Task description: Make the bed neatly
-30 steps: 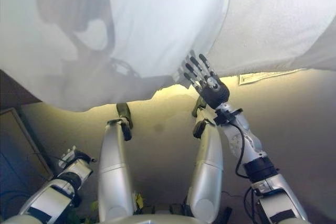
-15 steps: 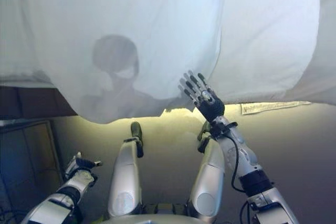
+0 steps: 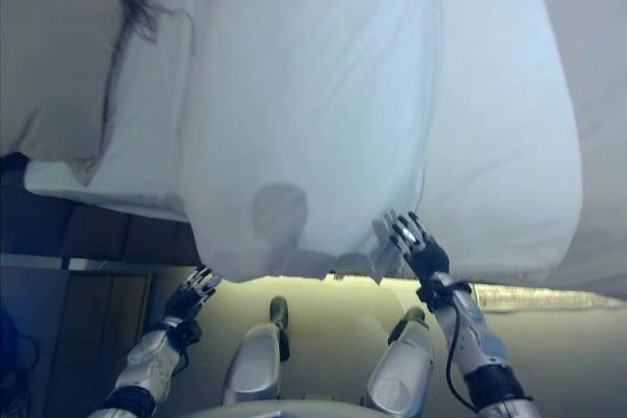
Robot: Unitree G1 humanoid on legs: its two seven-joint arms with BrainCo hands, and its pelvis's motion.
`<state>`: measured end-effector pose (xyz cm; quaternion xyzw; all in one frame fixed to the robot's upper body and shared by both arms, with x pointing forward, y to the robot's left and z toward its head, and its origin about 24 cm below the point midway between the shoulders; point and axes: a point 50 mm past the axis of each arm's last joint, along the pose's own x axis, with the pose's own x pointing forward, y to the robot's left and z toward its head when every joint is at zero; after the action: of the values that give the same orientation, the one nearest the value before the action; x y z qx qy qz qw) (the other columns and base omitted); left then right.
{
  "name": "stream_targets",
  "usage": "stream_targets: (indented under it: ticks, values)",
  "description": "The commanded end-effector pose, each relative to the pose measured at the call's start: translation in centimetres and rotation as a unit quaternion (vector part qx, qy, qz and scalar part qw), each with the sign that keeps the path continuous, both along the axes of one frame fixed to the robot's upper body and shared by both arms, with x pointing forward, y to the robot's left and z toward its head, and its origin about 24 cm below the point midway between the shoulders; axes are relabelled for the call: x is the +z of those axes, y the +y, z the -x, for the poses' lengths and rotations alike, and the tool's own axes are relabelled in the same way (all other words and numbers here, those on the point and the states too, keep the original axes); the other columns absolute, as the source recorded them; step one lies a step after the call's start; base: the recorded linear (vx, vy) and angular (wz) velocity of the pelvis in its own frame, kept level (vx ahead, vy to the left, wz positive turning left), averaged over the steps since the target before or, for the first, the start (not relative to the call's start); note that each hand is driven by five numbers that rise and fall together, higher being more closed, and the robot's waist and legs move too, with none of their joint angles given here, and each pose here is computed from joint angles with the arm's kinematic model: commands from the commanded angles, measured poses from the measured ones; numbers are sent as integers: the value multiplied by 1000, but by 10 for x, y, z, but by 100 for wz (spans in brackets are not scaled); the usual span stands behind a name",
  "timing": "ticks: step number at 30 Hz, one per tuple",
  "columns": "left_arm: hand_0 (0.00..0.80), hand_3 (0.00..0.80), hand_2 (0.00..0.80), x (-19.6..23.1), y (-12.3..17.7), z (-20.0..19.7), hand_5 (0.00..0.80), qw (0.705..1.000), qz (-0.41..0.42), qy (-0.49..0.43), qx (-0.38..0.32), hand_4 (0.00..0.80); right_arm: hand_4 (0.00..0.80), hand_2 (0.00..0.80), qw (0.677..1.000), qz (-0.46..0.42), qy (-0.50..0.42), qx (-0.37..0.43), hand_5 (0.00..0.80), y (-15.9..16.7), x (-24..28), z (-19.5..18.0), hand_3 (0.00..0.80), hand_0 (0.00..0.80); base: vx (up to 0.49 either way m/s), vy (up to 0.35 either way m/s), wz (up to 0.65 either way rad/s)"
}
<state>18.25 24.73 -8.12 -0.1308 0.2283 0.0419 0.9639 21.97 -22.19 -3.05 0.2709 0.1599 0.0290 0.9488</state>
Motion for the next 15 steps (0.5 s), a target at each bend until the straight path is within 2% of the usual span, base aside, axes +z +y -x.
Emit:
stream_targets:
  ticks: [1,6,11,15]
  values:
    - [0,0,0,36,26,-22,0,997,5,-77,24,0,0,0,997,-10,-73,-7,0,7,12,-6,0,0,138,-109,29]
    - [0,0,0,56,6,-41,0,992,28,-115,-40,0,0,0,995,-92,-50,0,0,29,-4,3,0,0,94,-102,11]
    - [0,0,0,69,-27,-54,0,978,91,-149,-110,0,0,0,991,-123,-36,-32,0,32,-14,3,0,0,47,-59,9]
    - [0,0,0,72,-40,-62,0,973,132,-147,-117,0,0,0,993,-106,-13,-50,0,34,-19,1,0,0,71,-34,5]
